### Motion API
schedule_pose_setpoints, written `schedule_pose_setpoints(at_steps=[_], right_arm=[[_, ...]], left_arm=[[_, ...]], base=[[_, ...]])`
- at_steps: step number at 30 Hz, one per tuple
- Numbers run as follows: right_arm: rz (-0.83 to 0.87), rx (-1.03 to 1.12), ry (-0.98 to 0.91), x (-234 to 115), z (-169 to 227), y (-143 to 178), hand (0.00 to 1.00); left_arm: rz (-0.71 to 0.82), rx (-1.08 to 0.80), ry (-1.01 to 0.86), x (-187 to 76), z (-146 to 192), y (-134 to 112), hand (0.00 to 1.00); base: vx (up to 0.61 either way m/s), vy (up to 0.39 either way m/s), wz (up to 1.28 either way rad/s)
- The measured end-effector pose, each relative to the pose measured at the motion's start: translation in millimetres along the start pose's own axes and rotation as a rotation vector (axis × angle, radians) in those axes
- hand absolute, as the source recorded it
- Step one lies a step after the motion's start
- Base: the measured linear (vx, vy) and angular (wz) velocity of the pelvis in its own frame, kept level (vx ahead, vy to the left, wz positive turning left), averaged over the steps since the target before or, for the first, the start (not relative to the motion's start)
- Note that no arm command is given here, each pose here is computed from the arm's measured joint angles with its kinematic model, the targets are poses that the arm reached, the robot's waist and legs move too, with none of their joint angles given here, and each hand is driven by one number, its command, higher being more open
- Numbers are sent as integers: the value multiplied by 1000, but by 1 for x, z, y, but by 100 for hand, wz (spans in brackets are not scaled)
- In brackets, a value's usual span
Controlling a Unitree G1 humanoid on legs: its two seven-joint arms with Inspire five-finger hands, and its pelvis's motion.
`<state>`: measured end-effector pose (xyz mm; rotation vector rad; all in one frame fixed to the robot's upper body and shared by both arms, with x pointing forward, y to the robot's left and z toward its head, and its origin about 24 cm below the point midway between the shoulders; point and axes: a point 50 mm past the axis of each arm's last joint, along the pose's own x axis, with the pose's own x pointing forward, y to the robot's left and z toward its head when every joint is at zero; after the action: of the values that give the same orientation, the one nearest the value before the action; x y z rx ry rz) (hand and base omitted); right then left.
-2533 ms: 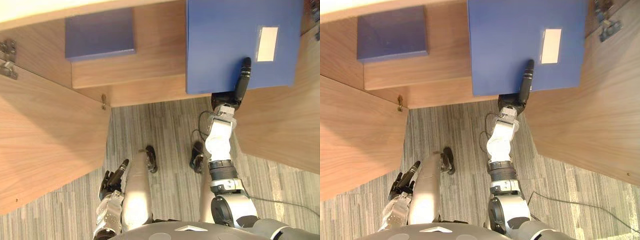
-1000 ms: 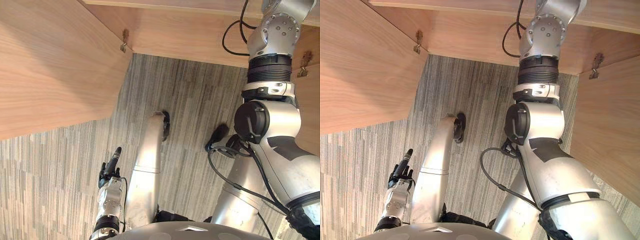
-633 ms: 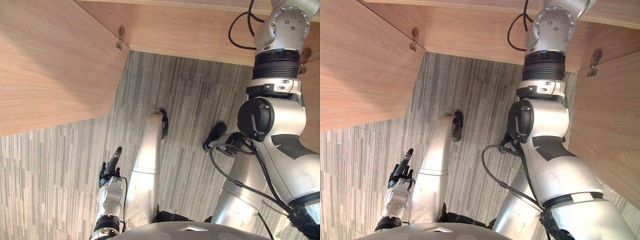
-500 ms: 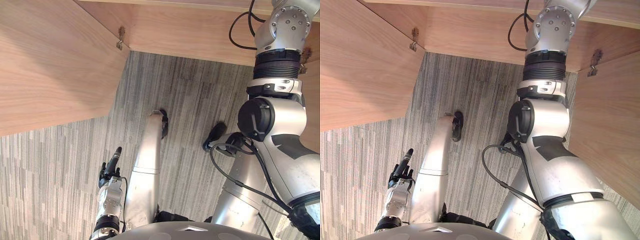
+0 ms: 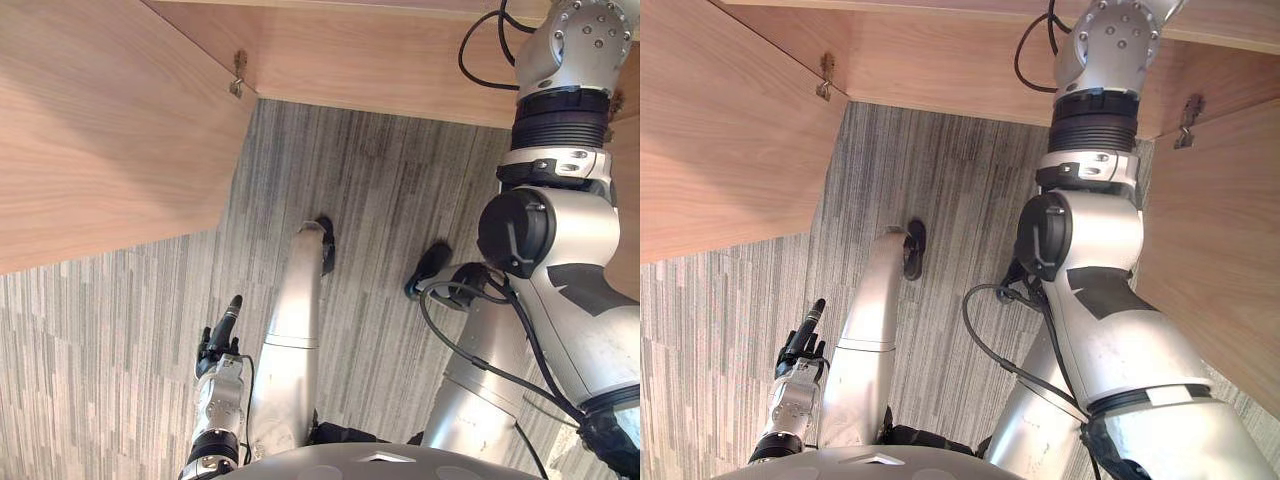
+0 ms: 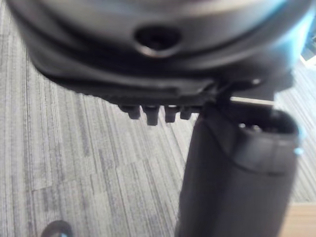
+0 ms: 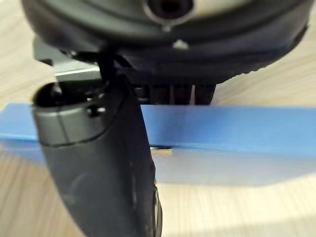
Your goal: Walk over to the cabinet, pick up the folder, carry it to the office cabinet, place the folder inside the office cabinet, then close the office cabinet door
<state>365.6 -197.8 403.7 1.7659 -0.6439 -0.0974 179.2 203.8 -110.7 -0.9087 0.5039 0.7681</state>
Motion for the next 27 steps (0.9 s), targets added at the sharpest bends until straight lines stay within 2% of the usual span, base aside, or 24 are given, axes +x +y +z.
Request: schedule_pose_setpoints(at_steps=[16, 21, 27], right_arm=[[-1, -27, 22, 1, -7, -11, 100], [-64, -34, 50, -1, -15, -35, 100], [-185, -52, 43, -1, -7, -82, 100]], left_arm=[[-5, -3, 2, 0, 0, 0, 100], [-1, -5, 9, 0, -2, 1, 100], [0, -9, 7, 0, -1, 2, 100]], base=[[-2, 6, 0], [-5, 17, -5], [9, 28, -1]])
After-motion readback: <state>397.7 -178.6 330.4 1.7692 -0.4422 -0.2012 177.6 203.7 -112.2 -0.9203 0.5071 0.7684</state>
